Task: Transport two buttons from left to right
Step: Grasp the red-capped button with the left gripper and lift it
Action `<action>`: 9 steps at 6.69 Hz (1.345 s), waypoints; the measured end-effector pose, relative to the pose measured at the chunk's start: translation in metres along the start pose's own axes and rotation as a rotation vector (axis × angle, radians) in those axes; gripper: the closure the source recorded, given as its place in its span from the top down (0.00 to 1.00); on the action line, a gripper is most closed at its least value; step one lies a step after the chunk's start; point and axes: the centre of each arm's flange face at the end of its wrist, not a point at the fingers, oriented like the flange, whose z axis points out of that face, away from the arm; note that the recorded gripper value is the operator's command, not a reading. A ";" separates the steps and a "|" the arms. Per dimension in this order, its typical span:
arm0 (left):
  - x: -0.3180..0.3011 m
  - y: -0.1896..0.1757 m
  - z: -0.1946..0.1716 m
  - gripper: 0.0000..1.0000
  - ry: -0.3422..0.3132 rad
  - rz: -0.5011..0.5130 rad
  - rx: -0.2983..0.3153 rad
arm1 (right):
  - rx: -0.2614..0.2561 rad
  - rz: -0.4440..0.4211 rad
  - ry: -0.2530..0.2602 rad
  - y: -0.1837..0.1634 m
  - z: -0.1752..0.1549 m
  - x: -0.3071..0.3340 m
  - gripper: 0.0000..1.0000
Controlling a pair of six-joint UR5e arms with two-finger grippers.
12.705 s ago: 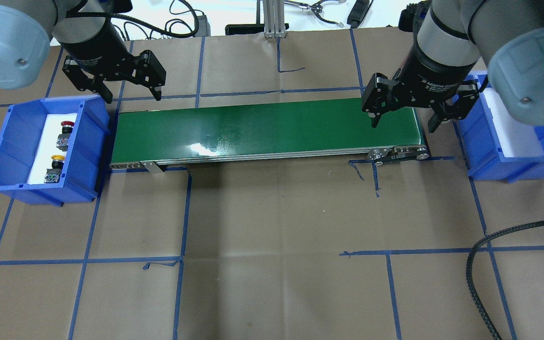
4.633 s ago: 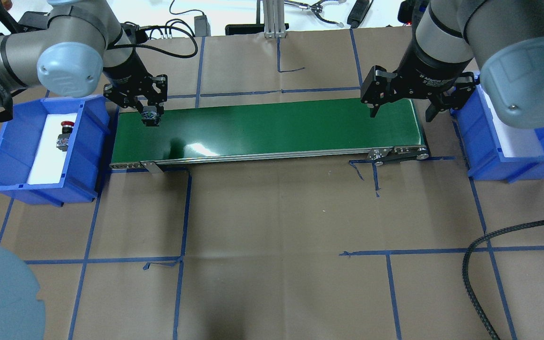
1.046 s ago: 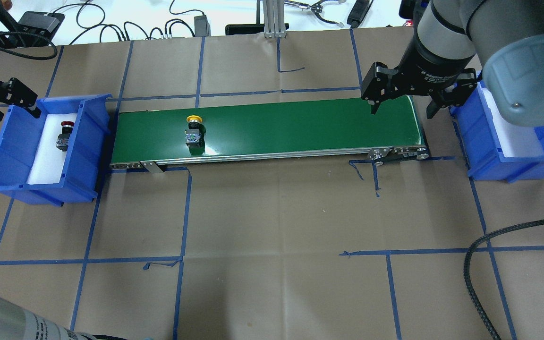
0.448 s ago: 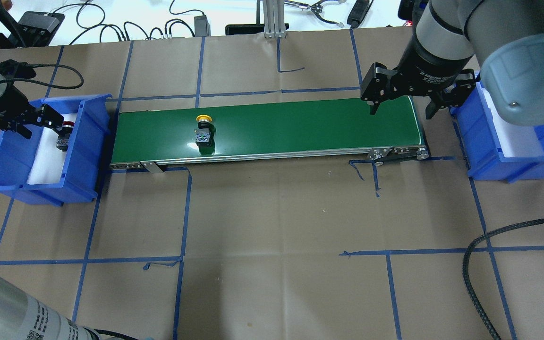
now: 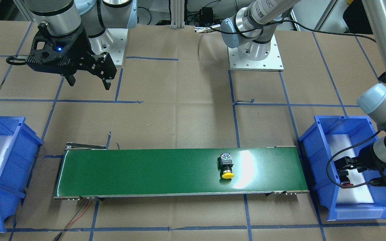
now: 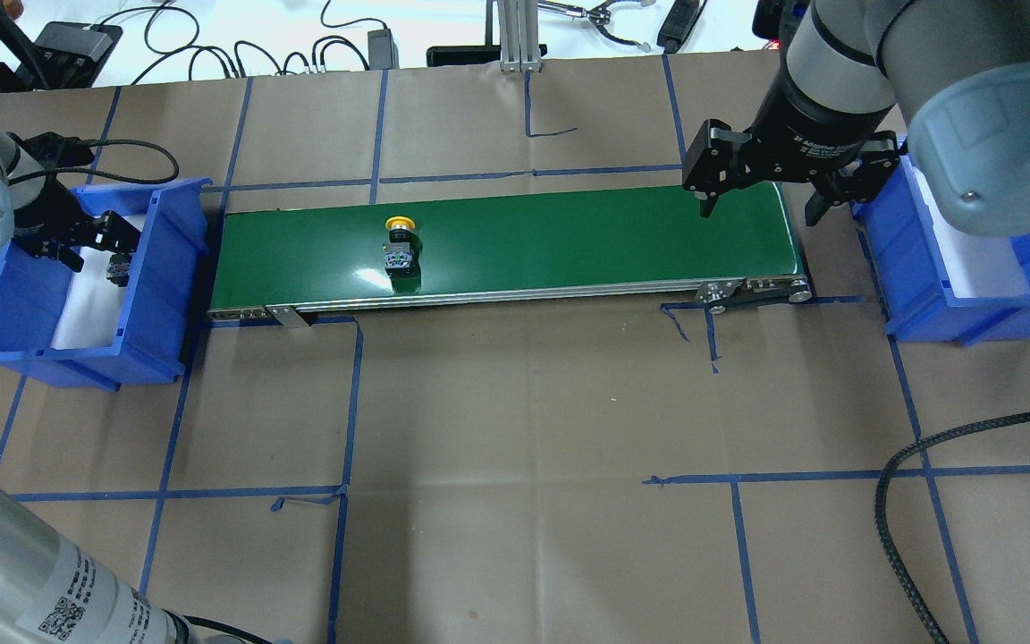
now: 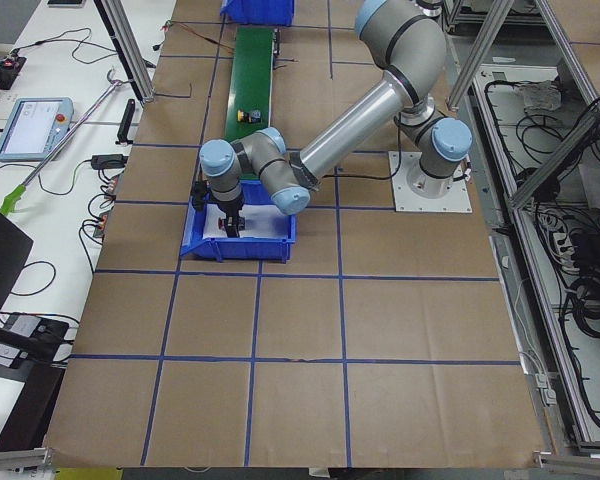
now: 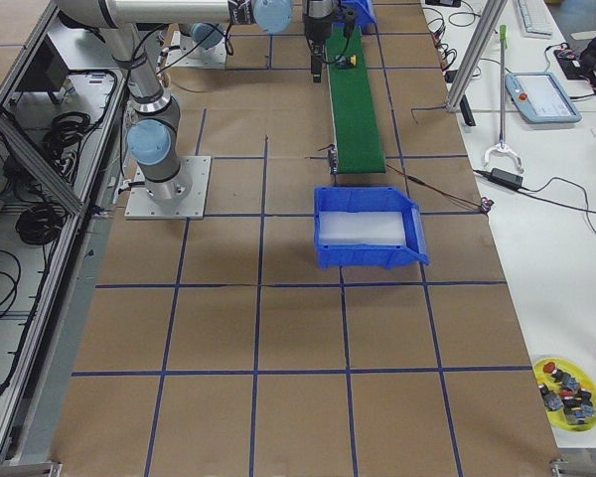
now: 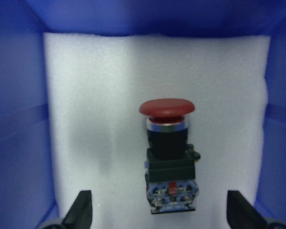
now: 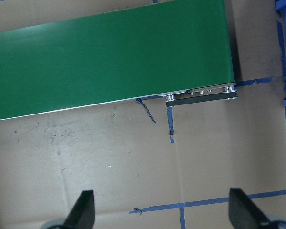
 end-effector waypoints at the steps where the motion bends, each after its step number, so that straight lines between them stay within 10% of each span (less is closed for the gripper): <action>1: 0.001 -0.002 0.004 0.89 -0.001 0.001 0.001 | 0.001 0.000 0.000 0.000 0.000 0.000 1.00; 4: 0.006 -0.008 0.006 0.11 -0.005 0.009 0.006 | 0.003 0.000 -0.001 0.000 -0.002 0.000 1.00; 9: 0.009 -0.006 -0.065 0.02 -0.030 0.017 0.051 | 0.001 0.000 0.000 0.000 -0.001 0.000 1.00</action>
